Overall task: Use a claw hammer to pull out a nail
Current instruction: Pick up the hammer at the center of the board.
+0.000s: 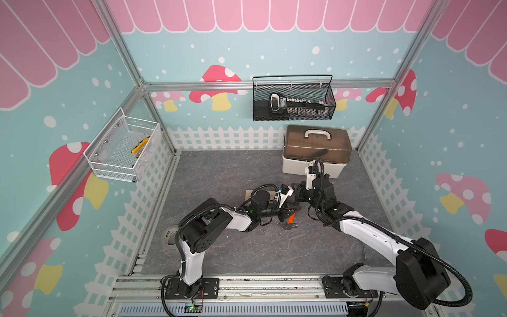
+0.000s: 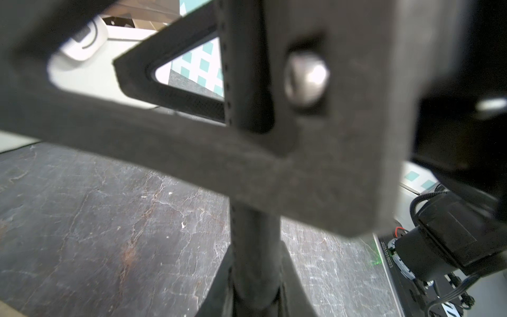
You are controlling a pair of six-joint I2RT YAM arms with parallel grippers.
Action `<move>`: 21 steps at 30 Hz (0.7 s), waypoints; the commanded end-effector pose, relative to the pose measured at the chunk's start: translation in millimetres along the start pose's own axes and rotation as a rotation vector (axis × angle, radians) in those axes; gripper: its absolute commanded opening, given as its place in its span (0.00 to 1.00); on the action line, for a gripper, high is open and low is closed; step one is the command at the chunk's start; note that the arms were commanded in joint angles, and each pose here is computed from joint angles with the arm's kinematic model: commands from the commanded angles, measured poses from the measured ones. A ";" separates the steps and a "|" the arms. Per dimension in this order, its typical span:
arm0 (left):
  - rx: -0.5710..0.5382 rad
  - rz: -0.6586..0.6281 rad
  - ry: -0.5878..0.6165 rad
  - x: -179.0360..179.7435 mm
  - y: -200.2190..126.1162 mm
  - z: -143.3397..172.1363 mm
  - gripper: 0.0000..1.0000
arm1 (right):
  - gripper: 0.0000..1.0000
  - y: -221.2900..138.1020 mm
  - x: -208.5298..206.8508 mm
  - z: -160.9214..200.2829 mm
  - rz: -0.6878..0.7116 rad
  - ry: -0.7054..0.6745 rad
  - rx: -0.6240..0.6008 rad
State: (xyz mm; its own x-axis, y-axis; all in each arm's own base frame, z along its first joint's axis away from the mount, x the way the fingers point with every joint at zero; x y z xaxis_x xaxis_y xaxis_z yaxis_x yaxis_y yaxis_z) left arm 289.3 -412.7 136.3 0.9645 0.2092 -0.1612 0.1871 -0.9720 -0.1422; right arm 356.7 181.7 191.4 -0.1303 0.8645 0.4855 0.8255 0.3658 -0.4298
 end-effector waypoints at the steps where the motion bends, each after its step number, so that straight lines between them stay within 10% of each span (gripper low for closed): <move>1: -0.145 0.019 0.101 -8.3 -7.2 -49.2 0.00 | 0.43 1.9 0.4 -13.9 0.013 0.058 -0.035; 11: -0.200 -0.007 0.095 -2.5 -11.2 -57.5 0.00 | 0.24 4.2 -1.5 -12.5 0.026 0.080 -0.032; 15: -0.205 -0.007 0.082 -0.7 -10.0 -57.6 0.00 | 0.00 4.4 0.3 -13.9 0.019 0.074 -0.045; 21: -0.217 -0.026 0.069 4.2 -13.0 -57.2 0.24 | 0.00 2.9 7.9 -18.1 0.001 0.015 -0.088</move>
State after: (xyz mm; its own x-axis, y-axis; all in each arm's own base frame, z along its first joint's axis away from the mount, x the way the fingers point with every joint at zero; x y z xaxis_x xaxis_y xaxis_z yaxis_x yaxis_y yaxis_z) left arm 294.9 -411.0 150.5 0.9585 0.2296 -0.1689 0.2188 -0.9725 -0.0801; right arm 363.2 191.2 209.5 -0.1425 0.8300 0.5393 0.8457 0.3852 -0.3693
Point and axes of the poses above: each gripper's point midway between its finger pads, its own y axis out along the fingers, its own x axis along the line the jaws close on, z = x × y, the point moved 1 cm from there along -y, back along the fingers, and after that the axes turned 11 degrees about y, right-handed, at the moved point
